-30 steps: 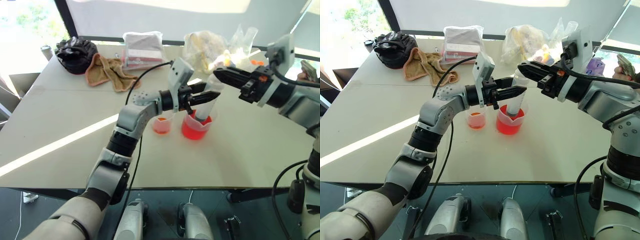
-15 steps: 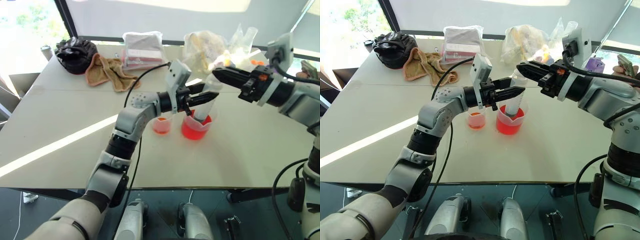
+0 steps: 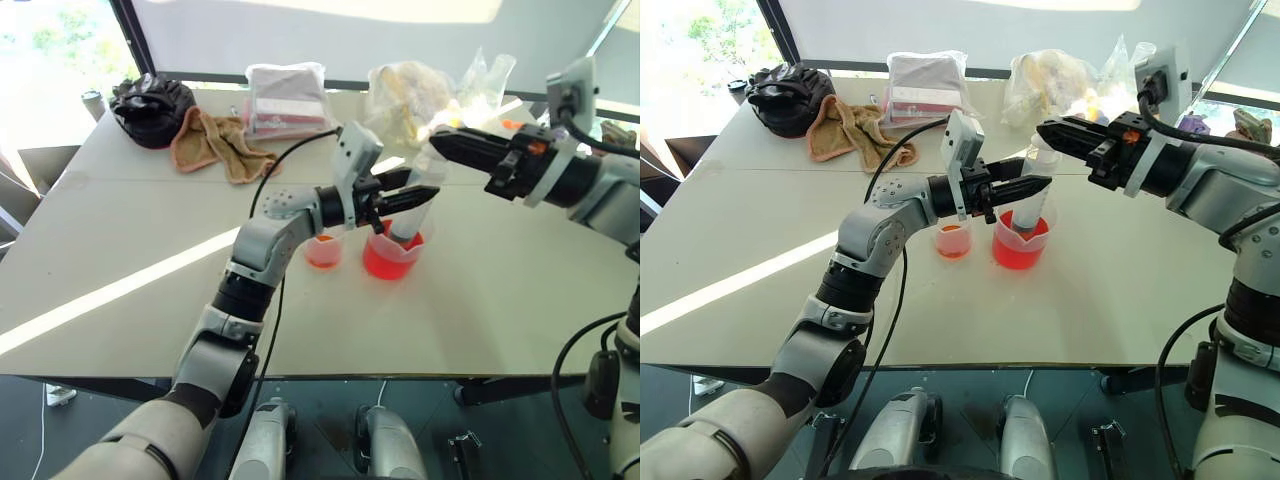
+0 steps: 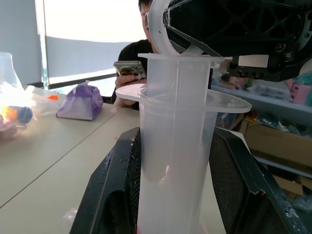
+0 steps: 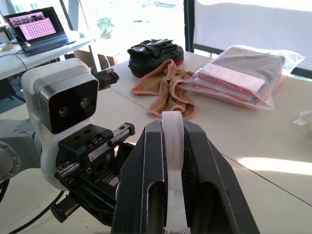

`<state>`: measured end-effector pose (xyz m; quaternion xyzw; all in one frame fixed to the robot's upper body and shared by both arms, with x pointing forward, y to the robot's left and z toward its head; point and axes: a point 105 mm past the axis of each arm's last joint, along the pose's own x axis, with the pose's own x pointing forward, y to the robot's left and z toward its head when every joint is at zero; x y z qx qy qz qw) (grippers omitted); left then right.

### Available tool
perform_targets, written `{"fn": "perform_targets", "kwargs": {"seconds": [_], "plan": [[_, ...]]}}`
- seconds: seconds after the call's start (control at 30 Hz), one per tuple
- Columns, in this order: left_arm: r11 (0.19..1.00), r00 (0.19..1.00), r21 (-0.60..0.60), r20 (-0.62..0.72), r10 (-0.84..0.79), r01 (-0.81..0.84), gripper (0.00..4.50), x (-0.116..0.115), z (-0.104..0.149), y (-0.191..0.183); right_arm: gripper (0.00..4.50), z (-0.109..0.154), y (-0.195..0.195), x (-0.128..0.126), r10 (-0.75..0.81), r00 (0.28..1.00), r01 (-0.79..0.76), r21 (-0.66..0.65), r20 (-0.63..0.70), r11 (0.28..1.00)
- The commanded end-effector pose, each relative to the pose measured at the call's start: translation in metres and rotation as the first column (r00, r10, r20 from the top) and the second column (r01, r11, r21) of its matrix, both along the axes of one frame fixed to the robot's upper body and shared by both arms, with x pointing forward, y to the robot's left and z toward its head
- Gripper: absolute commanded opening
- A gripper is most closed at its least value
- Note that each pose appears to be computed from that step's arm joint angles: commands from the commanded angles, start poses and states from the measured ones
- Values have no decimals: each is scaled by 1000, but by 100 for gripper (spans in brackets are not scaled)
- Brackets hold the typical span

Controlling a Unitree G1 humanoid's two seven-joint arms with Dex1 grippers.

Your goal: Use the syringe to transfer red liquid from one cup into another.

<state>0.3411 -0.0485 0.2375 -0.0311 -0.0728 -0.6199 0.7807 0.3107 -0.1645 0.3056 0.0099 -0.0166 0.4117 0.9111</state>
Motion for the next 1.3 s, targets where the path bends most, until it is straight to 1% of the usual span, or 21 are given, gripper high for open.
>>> {"fn": "perform_targets", "kwargs": {"seconds": [0.03,0.23,0.53,0.6,0.63,0.67,0.77,0.87,1.07,1.2,1.3], "plan": [[999,1000,52,-26,0,1,146,2,-16,-4,2,44,-7,-15,-6,982,0,31,190,1000],[999,1000,54,-25,3,-2,146,3,-18,-3,2,43,-8,-16,-2,982,-2,21,189,1000],[999,1000,51,-15,-3,4,146,1,-15,-2,2,33,-3,-16,31,986,-32,4,164,999],[999,1000,47,-14,2,-1,146,2,-13,-2,90,31,-2,-17,39,987,-40,1,153,999],[999,1000,44,-13,6,-5,146,3,-11,-1,120,30,-2,-16,34,988,-34,-3,149,999],[999,1000,42,-12,8,-7,146,3,-10,0,179,29,-2,-16,29,989,-28,-5,148,1000],[999,1000,29,-5,21,-21,146,6,-4,3,322,24,-1,-17,40,991,-37,-29,128,999],[999,999,13,5,43,-43,146,10,2,6,322,23,-3,-18,39,994,-36,-28,105,999],[998,998,-12,17,68,-67,146,16,13,11,322,28,-9,-19,36,994,-35,-8,103,999],[994,995,-58,39,92,-90,146,19,32,16,322,37,-16,-20,24,993,-30,56,113,998],[990,996,-113,25,87,-83,146,17,47,20,322,40,-20,-20,14,994,-24,91,112,996]]}}
